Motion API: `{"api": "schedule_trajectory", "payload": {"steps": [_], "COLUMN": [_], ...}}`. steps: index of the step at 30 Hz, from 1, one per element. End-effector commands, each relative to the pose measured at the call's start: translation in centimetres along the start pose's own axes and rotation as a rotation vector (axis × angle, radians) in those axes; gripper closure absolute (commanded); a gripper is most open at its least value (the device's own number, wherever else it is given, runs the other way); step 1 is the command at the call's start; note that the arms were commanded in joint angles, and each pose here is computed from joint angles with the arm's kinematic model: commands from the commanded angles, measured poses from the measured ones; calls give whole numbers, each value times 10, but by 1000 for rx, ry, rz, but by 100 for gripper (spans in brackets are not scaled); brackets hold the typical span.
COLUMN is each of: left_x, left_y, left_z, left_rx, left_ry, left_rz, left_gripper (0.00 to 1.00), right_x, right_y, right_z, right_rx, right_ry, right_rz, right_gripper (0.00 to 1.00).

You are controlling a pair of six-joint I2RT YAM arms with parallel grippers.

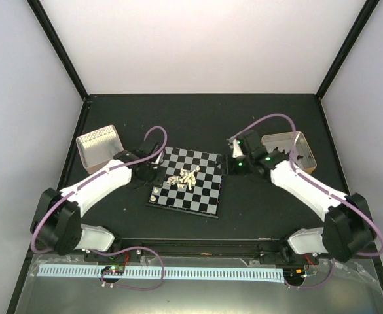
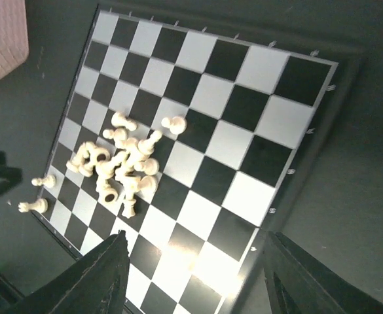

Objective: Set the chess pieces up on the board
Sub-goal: Pick up the chess piece from the chessboard.

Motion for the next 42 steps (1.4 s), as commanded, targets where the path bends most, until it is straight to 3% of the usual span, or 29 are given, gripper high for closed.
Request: {"api": "schedule_trajectory", "payload": {"steps": [1,8,17,25,35,42], "left_x": [-33,-64,-67,-65,-66,-67], "left_y": [-22,-29,-30,-26,-24,-23], "left_z": [-29,-45,-37,-30,-30,-30], "left_rx": [-30,-80,-113,-131,-126,-125], "left_ry": [186,391,395,385,385,389], "left_rz": [-135,-250,-300,-303,-288,-285], "left_gripper": [52,51,50,51,50,50], "right_x": [25,79,120,129,133,115], "right_y": [-3,7,11,26,30,30], "right_z": [19,41,72,66,67,61], "right_rx": [-60,-180,-290,-282,-284,-285], "right_ry": [78,186,177,203,191,229], "right_rz": [28,184,291,345,360,337], "right_gripper": [44,50,66,81,80,92]}}
Point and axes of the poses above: each gripper's point midway between its finger pads, its own x axis out along the fingers, its own z axis along the line the jaws close on, y = z × x, the point moved 3 cm from there along -x, back along the fingers, and after that the axes turned 15 degrees about -x, right-handed, at the moved point
